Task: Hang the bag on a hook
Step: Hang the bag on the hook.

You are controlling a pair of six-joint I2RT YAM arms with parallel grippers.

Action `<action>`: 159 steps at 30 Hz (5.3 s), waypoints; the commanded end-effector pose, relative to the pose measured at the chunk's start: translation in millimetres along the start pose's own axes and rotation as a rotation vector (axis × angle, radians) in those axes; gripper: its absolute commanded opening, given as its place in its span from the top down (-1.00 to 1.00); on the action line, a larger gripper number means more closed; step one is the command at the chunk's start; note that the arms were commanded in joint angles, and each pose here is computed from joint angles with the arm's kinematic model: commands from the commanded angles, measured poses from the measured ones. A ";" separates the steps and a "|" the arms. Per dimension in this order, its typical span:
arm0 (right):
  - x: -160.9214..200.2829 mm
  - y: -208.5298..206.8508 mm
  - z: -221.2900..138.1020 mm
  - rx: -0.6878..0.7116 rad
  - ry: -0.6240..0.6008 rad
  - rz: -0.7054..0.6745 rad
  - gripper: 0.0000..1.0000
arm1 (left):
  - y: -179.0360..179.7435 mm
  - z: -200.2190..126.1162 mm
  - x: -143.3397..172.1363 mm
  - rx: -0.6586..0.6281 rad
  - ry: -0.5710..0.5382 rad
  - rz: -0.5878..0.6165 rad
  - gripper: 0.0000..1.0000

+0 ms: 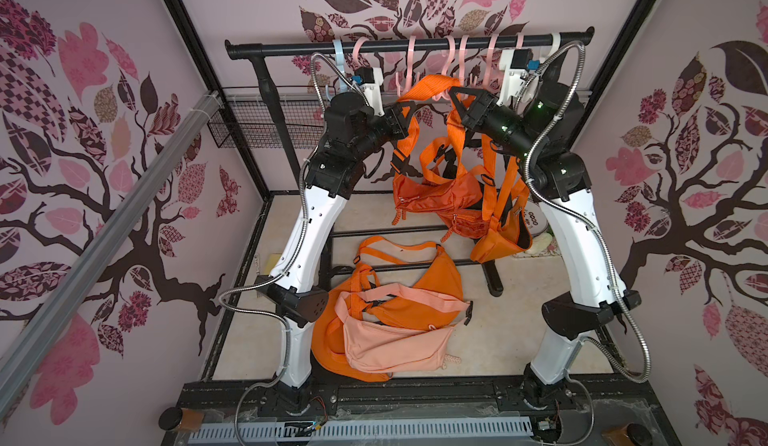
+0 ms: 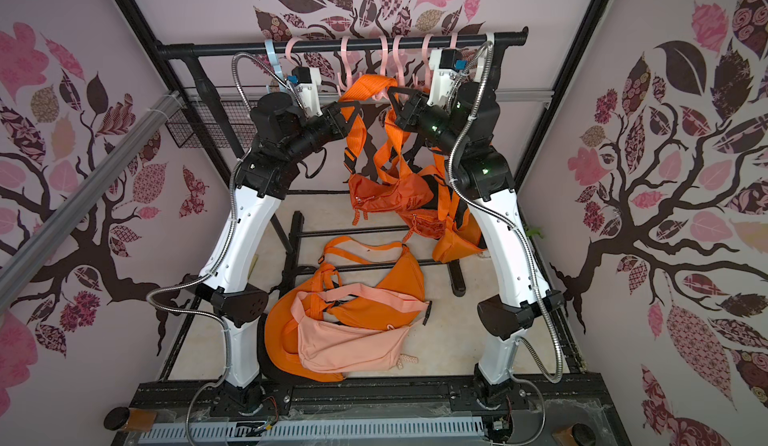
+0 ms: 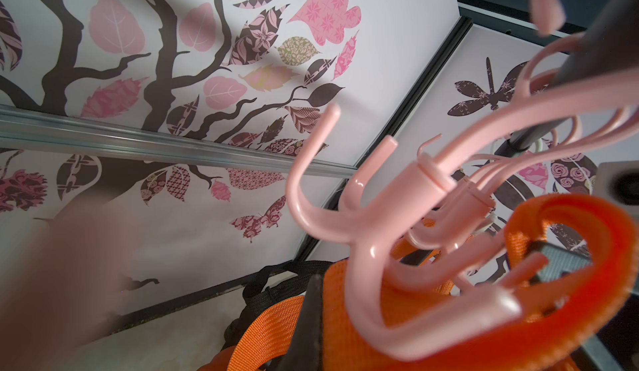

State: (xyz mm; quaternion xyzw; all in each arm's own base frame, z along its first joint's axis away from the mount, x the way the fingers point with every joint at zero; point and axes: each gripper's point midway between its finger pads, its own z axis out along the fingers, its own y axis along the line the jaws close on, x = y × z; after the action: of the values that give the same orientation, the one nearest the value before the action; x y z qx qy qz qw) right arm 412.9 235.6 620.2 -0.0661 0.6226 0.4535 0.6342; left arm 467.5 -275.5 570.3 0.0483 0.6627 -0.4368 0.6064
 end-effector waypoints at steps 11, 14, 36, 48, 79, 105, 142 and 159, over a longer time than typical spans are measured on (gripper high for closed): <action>-20.4 16.7 8.1 -0.057 -0.073 0.001 1.00 | 0.9 -10.3 -36.3 0.023 -0.096 -0.014 1.00; -25.1 15.2 6.3 -0.040 -0.094 -0.019 1.00 | -2.8 -17.7 -50.1 0.012 -0.145 0.012 1.00; -34.8 7.8 12.1 -0.010 -0.158 -0.095 1.00 | 10.1 -7.7 -54.5 -0.023 -0.214 0.047 1.00; -32.2 -7.1 16.8 0.053 -0.166 -0.179 1.00 | 24.5 -11.8 -51.6 -0.108 -0.216 0.061 1.00; 24.6 -36.3 -1.6 0.139 0.002 -0.131 1.00 | 50.6 -22.4 41.2 -0.187 0.015 0.115 1.00; -2.1 10.8 -41.2 0.041 -0.033 -0.189 -0.56 | 10.6 -35.1 64.4 -0.038 0.130 0.101 0.36; -10.2 119.5 -152.2 -0.308 0.015 -0.091 -1.00 | 44.0 -137.9 119.6 -0.262 0.237 0.250 -0.97; -31.8 76.9 -125.1 -0.226 0.087 0.290 -1.00 | 92.7 -178.7 184.1 -0.361 0.295 0.247 -0.96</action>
State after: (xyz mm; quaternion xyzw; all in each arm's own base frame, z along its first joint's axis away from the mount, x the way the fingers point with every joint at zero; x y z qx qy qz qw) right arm 295.7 186.1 632.0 -0.0744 0.6184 0.5698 0.5361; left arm 333.5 -195.8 355.0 0.0954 0.8029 -0.2320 0.5408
